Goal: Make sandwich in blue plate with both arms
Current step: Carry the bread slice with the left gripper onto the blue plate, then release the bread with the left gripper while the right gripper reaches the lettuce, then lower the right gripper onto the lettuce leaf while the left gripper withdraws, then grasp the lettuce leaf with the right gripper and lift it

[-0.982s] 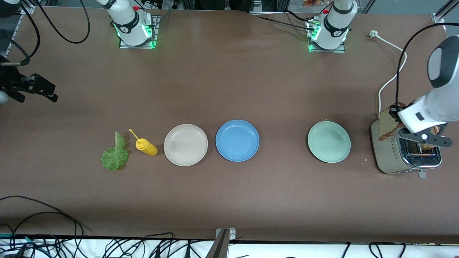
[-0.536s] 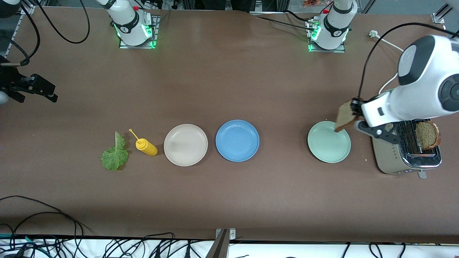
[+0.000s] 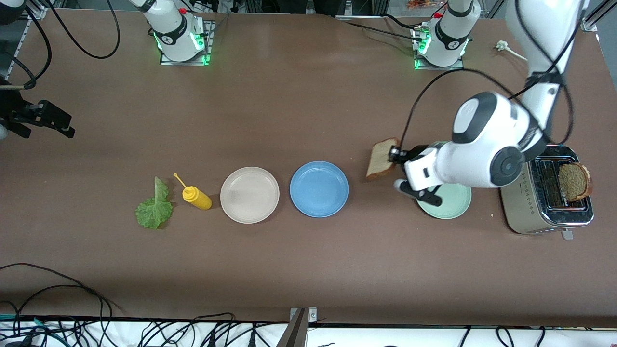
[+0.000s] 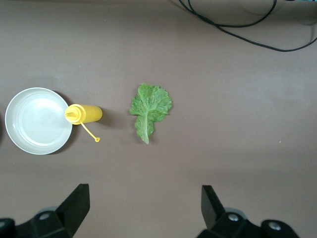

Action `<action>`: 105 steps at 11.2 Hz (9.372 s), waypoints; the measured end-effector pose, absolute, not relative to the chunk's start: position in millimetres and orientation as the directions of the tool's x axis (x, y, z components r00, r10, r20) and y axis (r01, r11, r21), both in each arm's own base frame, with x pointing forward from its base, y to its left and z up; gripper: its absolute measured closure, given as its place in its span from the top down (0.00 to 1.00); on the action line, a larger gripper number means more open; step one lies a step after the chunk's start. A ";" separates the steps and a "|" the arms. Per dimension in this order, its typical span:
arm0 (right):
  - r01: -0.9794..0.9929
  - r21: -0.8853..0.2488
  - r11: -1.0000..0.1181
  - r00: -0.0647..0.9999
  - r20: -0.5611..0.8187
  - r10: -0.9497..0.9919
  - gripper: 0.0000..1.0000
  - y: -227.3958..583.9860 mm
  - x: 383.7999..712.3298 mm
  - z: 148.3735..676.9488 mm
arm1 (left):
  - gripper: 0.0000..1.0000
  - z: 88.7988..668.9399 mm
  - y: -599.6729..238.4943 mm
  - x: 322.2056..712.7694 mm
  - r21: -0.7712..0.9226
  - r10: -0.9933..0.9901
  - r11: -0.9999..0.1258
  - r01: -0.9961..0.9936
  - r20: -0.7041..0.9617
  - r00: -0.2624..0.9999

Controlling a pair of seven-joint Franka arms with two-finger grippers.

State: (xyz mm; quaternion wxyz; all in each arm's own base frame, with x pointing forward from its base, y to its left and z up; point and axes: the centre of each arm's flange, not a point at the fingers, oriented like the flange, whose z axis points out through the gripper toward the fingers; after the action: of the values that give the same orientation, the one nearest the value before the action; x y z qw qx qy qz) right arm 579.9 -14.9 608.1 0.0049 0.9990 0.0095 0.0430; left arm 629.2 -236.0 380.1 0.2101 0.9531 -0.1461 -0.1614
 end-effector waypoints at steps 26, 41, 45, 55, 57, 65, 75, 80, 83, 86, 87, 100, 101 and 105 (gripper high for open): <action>0.063 0.029 -0.998 0.997 -0.046 0.062 1.00 40.6 602.4 539.8 | 1.00 211.6 -269.9 669.7 0.708 -0.302 -0.674 -0.212 -0.003 0.953; 0.079 -0.007 -0.997 0.995 -0.055 0.079 1.00 27.8 667.9 430.7 | 1.00 482.9 -164.2 643.4 0.133 -0.417 -0.904 -0.406 -0.065 0.907; 0.138 -0.018 -0.990 0.989 -0.047 0.139 1.00 -2.0 679.4 401.4 | 1.00 569.7 -134.0 599.5 0.061 -0.340 -0.940 -0.335 -0.093 0.936; 0.171 -0.037 -0.985 0.984 -0.032 0.173 1.00 -17.9 705.3 266.1 | 1.00 600.6 -92.3 534.1 -0.014 -0.181 -0.983 -0.184 -0.125 0.975; 0.165 -0.048 -0.985 0.985 -0.050 0.168 1.00 -17.3 704.0 247.2 | 1.00 603.2 -95.5 531.5 -0.016 -0.186 -0.982 -0.189 -0.115 0.976; 0.160 -0.058 -0.985 0.984 -0.064 0.164 1.00 -11.6 671.2 202.1 | 1.00 602.3 -95.1 531.9 0.036 -0.178 -0.984 -0.175 -0.117 0.977; 0.256 -0.039 -0.966 0.967 0.001 0.256 0.67 -13.4 665.5 192.5 | 1.00 602.9 -86.8 533.5 0.039 -0.160 -0.987 -0.156 -0.115 0.980; 0.309 -0.025 -0.951 0.950 0.044 0.308 0.09 -12.4 668.8 194.2 | 1.00 603.5 -85.7 533.7 0.039 -0.158 -0.987 -0.154 -0.114 0.981; 0.311 -0.023 -0.950 0.950 0.048 0.310 0.03 -13.1 669.0 194.1 | 1.00 607.5 -91.6 533.2 0.039 -0.168 -0.985 -0.165 -0.104 0.980; 0.322 -0.027 -0.946 0.946 0.059 0.320 0.03 -5.6 670.6 202.9 | 1.00 613.9 -90.4 535.1 0.039 -0.166 -0.986 -0.163 -0.090 0.982; 0.326 -0.032 -0.945 0.944 0.057 0.324 0.03 -3.0 670.9 213.5 | 1.00 613.4 -85.2 536.6 0.039 -0.157 -0.987 -0.154 -0.090 0.983; 0.385 -0.127 -0.914 0.921 -0.020 0.390 0.03 6.6 622.0 443.4 | 1.00 614.8 -21.5 552.7 0.011 -0.188 -0.982 -0.188 -0.034 0.981; 0.380 -0.156 -0.912 0.923 -0.008 0.386 0.03 10.0 618.6 459.9 | 1.00 617.5 -18.2 554.9 0.007 -0.183 -0.983 -0.182 -0.014 0.983; 0.374 -0.294 -0.879 0.927 0.082 0.367 0.03 55.3 620.2 489.7 | 1.00 626.0 -14.8 552.8 0.004 -0.174 -0.985 -0.174 0.005 0.985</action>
State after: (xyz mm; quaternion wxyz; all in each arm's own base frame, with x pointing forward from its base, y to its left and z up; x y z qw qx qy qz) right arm 620.2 55.3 489.7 -0.1542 0.9693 0.1912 0.0118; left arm 552.8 -14.8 626.0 0.0024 0.9962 -0.0872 0.0022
